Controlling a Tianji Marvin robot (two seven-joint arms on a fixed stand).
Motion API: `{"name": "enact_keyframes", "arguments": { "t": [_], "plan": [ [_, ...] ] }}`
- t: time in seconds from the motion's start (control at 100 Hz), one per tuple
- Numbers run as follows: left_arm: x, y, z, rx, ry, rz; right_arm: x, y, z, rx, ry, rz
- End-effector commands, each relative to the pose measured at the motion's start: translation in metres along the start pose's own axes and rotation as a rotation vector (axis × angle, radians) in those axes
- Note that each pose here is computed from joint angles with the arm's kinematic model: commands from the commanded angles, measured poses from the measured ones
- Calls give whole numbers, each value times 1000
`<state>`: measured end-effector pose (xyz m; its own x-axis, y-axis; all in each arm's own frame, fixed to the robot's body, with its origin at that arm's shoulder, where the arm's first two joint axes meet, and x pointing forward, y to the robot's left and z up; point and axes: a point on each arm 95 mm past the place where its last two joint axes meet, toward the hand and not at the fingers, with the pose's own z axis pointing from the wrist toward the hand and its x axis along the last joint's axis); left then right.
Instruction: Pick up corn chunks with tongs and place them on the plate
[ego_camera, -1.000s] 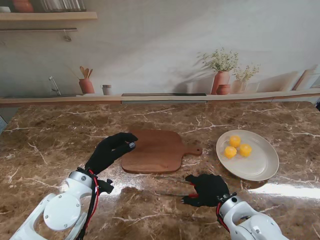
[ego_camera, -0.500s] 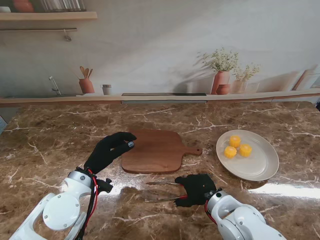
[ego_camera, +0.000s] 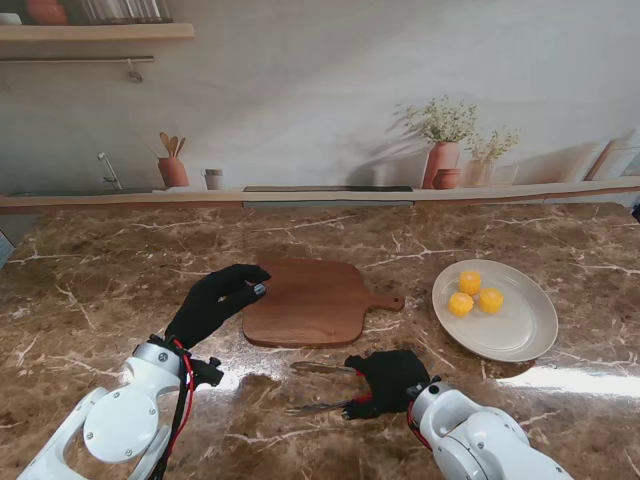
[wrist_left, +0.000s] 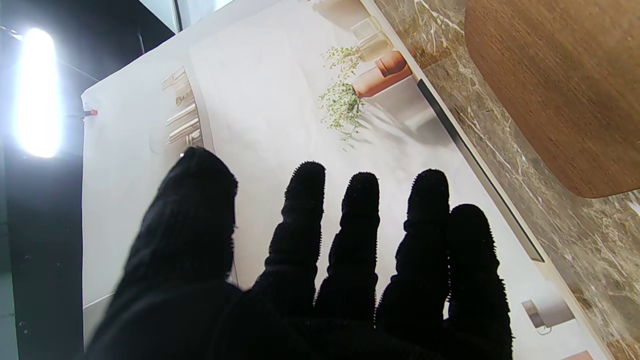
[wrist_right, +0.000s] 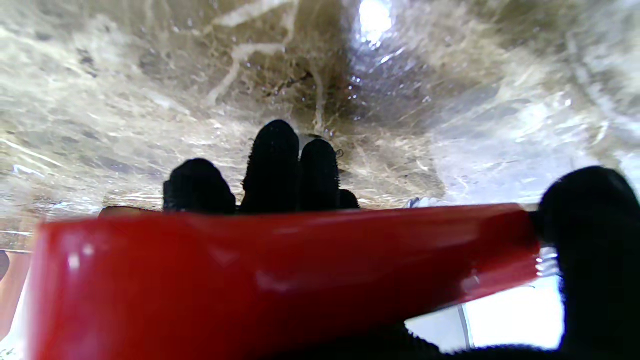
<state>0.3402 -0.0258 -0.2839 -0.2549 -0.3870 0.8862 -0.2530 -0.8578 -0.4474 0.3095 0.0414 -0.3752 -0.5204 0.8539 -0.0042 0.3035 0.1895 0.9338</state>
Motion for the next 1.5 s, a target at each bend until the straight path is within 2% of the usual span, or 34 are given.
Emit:
{"name": "enact_keyframes", "arguments": {
  "t": [0.0,0.23,0.51,0.74,0.94,1.06,1.22,1.49],
  "plan": [
    [-1,2,-2,-1,-3,0,1,-11,-4,45,-6,9],
    [-1,2,-3,5,-1,-1,2,-8,-8,39,-11,8],
    [1,3,-3,2,4,0,4,10,-16,-9,-24,27],
    [2,5,-2,0,5,-2,2,34,-23,-168,-56,84],
    [2,9,1,0,16,7,-13,55,-23,-315,-63,192],
    [-1,15,1,-4,18,11,-30,59,-19,-374,-66,202],
    [-9,19,1,-8,15,57,-48,59,-13,-413,-49,238],
    [-23,21,3,-39,32,144,-66,59,-2,-466,-7,336]
  ]
}}
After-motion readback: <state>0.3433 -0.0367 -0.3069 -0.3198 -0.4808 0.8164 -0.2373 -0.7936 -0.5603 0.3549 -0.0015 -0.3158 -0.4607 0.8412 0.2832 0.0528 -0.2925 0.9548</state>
